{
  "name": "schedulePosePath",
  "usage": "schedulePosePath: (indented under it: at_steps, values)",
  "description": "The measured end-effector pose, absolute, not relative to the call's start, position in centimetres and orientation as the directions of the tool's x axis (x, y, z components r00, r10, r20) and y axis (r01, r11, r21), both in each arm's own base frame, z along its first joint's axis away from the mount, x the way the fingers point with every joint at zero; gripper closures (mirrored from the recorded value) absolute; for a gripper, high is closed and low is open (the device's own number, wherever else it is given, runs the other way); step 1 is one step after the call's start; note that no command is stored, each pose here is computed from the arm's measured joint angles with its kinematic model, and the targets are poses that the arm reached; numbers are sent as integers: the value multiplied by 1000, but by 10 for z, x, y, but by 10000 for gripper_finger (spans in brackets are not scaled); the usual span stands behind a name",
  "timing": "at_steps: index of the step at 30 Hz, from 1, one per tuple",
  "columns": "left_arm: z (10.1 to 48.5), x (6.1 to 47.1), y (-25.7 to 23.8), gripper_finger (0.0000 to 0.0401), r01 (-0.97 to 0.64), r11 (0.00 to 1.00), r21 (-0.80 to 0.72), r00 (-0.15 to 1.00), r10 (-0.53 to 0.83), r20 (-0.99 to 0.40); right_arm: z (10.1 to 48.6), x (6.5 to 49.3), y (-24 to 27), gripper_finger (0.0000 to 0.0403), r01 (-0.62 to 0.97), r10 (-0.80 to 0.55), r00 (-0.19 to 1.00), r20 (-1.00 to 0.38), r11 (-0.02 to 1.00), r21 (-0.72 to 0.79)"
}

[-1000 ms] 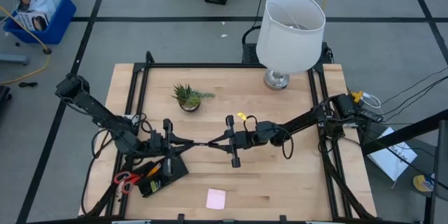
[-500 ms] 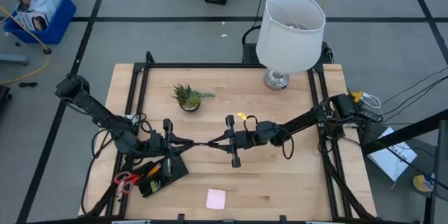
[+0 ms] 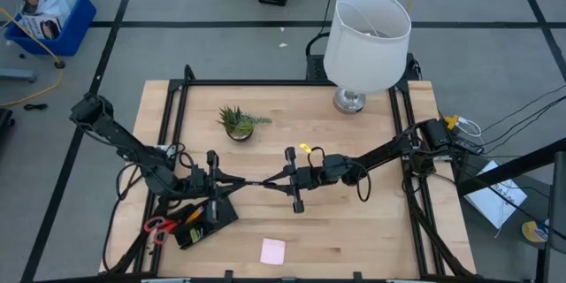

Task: Pick and place office supplies into organizer
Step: Put the pen into the top left section of the desk organizer

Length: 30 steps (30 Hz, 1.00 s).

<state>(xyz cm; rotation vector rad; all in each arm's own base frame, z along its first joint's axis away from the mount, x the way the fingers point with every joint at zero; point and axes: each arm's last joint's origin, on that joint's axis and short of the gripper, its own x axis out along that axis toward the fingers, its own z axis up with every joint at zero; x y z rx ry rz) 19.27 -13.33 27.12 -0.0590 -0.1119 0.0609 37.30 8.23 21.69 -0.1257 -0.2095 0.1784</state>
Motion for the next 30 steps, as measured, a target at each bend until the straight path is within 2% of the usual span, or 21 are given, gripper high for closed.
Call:
schedulePosePath:
  at_steps: [7, 13, 18, 23, 27, 30]
  values:
    - [271, 193, -133, 364, -59, 997, -56, 992, 65, 110, 217, 372, 86, 352, -169, 195, 962, 191, 975, -143]
    - [271, 193, -134, 336, -49, 997, -63, 992, 56, 112, 214, 371, 92, 347, -183, 205, 965, 163, 973, -143]
    - [271, 193, -134, 364, -30, 998, -53, 993, 36, 109, 212, 369, 101, 346, -203, 222, 965, 139, 970, -135]
    - [271, 193, -134, 366, -25, 998, -53, 993, 31, 110, 213, 367, 109, 346, -164, 188, 970, 154, 974, -153]
    - [272, 193, -134, 346, -19, 998, -64, 993, 26, 118, 216, 366, 110, 346, -134, 166, 969, 185, 975, -175]
    - [272, 193, -134, 346, -15, 998, -66, 993, 23, 120, 216, 366, 110, 346, -134, 168, 969, 184, 974, -182]
